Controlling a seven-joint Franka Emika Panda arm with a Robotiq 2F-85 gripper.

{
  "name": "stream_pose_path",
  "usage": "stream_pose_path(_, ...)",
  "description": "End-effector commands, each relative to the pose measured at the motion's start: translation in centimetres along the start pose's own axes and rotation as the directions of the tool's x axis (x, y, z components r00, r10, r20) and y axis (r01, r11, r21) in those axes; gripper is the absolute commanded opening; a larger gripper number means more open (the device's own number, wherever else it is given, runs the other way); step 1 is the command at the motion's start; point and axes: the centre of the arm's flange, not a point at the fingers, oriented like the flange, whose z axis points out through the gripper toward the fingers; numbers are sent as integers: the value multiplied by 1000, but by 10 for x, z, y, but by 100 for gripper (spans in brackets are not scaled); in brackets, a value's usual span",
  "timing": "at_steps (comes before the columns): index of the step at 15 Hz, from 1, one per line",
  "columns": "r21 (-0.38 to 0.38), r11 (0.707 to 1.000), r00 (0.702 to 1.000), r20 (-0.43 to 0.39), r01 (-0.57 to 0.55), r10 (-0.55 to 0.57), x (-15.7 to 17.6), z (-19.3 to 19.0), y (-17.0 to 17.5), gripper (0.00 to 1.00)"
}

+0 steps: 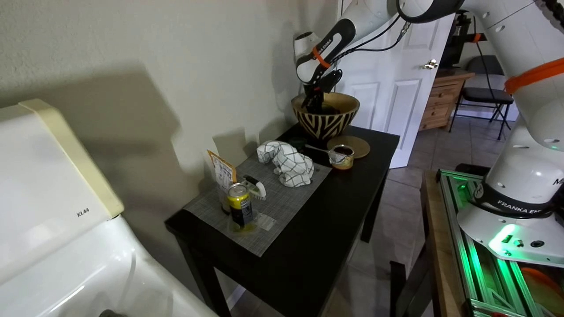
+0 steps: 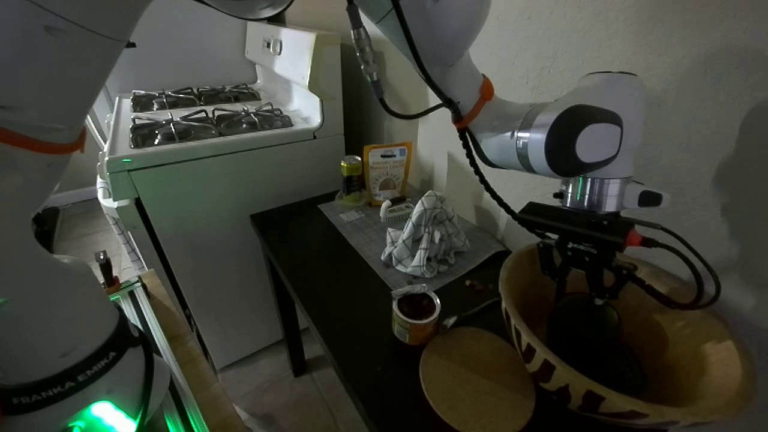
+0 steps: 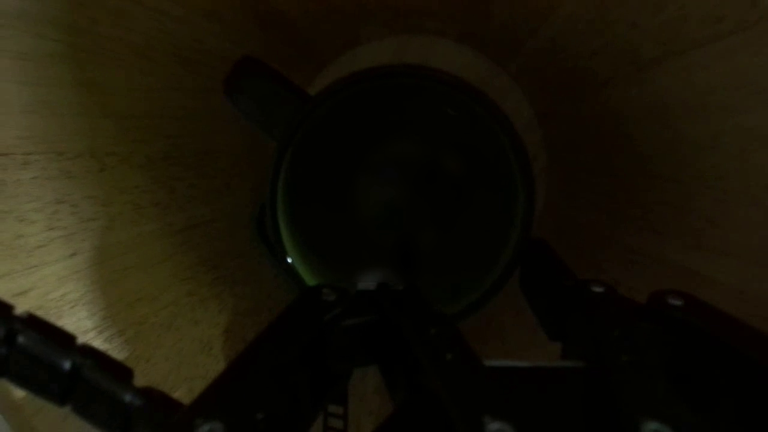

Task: Put the mug on the table

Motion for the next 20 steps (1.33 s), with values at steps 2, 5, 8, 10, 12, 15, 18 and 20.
stream_pose_path(2,-67,998,1000,14,2,-1,-4,8,-11,21)
stream_pose_path(5,-97,995,998,56,-27,32,-10,-1,-7,0)
stream_pose_path(8,-141,988,993,86,-69,81,-14,-3,5,0)
stream_pose_path(10,-148,985,989,100,-93,109,-16,-5,13,2)
stream_pose_path(12,-125,987,989,98,-100,113,-18,-16,18,2)
stream_pose_path(15,-76,993,991,91,-88,94,-21,-38,24,2)
stream_pose_path(18,-3,999,995,95,-44,44,-22,-62,24,2)
stream_pose_path(20,57,998,996,93,-9,4,-23,-77,15,2)
